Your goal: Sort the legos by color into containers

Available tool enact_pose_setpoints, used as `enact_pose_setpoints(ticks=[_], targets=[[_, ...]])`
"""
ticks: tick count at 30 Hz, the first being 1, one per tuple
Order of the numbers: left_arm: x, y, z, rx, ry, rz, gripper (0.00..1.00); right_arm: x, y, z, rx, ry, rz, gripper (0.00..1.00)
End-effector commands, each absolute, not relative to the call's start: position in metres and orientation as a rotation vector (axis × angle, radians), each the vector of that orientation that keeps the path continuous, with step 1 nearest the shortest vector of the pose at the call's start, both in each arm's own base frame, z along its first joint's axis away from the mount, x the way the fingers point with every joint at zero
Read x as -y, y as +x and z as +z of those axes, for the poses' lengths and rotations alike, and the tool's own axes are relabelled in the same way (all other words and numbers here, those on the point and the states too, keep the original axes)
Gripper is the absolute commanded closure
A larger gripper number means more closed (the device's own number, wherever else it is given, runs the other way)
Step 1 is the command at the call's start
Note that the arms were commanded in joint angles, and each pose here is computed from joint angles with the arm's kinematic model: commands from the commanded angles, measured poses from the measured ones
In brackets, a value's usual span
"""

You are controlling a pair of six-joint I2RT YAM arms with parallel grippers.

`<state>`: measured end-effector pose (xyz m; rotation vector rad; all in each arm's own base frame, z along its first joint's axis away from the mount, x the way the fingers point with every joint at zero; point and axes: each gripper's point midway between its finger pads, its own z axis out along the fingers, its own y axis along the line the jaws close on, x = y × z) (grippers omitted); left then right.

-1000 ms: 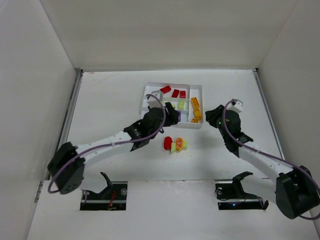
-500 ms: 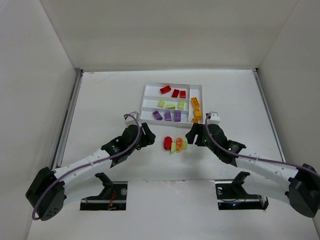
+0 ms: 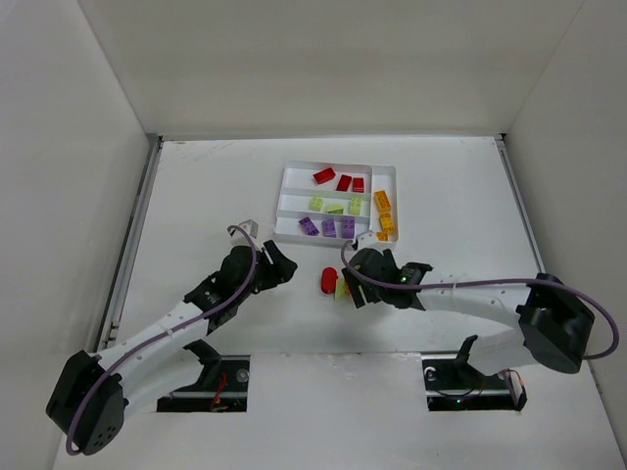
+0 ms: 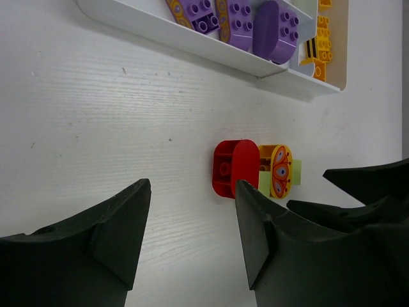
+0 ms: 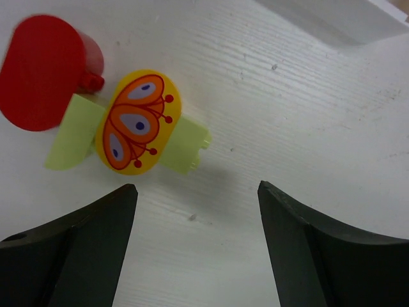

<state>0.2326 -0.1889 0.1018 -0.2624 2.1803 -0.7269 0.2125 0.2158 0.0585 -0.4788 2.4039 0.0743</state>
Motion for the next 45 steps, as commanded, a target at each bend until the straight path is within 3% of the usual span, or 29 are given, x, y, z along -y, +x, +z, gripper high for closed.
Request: enact_pose_setpoints(ticks=[1,12,19,24,29,37,45], targets=[[0.19,0.233,0.109,-2.15,-0.266,-0.801,0.47,-0.218,0.215,0.058,-2.403,-0.626,0.026,0.17],[0.191,0.236,0.111,-2.139,-0.269,-0.829,0.48,-0.265,0.241,0.039,-2.351,-0.8,0.065,0.18],[0.187,0.24,0.11,-2.137,-0.29,-0.82,0.48,-0.311,0.227,0.044,-2.293,-0.896,0.226,0.22],[0.187,0.24,0.108,-2.146,-0.302,-0.818,0.48,-0.307,0.227,0.046,-2.276,-0.863,0.249,0.21],[0.192,0.238,0.107,-2.171,-0.306,-0.832,0.46,-0.293,0.221,0.035,-2.295,-0.814,0.249,0.31],[0.206,0.228,0.101,-2.245,-0.319,-0.961,0.34,-0.295,0.22,0.047,-2.236,-0.732,0.321,0.52],[0.221,0.219,0.099,-2.239,-0.304,-1.087,0.21,-0.298,0.21,0.072,-2.181,-0.707,0.409,0.57]])
